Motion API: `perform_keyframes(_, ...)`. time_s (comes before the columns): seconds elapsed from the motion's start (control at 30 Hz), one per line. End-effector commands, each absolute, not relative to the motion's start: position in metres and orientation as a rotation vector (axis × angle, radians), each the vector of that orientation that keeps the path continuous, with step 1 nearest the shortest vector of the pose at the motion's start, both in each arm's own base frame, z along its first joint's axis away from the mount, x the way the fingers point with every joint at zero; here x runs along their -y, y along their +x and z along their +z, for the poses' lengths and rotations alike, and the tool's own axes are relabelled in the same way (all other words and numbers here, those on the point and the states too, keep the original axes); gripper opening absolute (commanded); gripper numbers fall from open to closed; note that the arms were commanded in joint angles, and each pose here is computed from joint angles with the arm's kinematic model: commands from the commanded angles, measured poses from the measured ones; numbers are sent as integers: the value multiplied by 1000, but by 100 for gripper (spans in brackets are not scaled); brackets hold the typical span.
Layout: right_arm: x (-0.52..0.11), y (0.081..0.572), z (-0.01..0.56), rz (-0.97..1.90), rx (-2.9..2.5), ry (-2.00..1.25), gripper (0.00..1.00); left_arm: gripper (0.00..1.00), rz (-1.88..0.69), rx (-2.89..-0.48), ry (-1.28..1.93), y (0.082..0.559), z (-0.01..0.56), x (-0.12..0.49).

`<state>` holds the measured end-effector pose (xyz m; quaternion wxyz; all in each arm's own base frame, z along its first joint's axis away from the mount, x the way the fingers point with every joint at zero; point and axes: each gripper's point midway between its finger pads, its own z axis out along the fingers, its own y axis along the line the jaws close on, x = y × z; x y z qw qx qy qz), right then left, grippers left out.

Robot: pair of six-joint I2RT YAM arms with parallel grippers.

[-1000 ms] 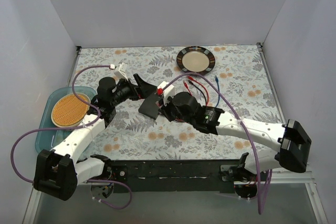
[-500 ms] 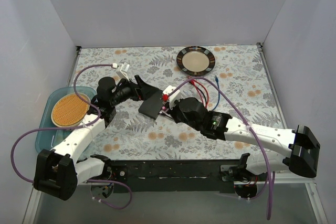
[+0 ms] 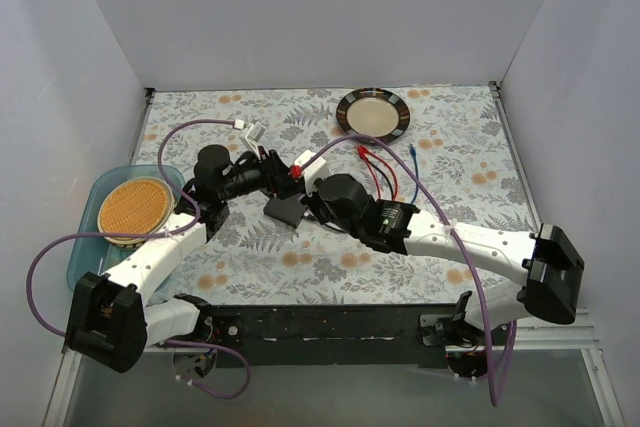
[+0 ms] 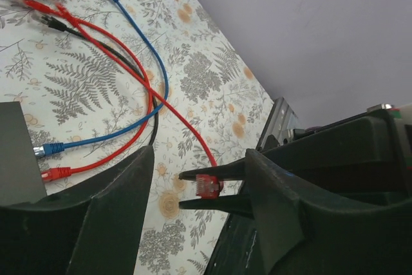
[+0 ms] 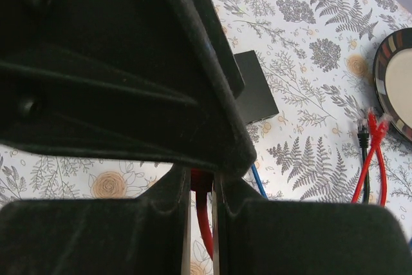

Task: Insert the plug into the switch port

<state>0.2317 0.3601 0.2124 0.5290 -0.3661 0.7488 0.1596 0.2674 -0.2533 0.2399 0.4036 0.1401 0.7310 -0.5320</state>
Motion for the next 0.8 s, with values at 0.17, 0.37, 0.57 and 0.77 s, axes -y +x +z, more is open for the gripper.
perform_keyframes(0.17,-374,244,245,440,-1764,-777,1,29,-1364,-1778,456,264,259,261)
perform_keyframes(0.37,-370,246,252,454,-1765,-717,1,29,-1372,-1785,461,264,257,263)
perform_keyframes(0.57,-374,247,263,508,-1749,-668,1,3,-1377,-1791,456,264,256,264)
perform_keyframes(0.77,-381,244,256,512,-1781,-712,29,0,-1342,-1785,405,267,260,259)
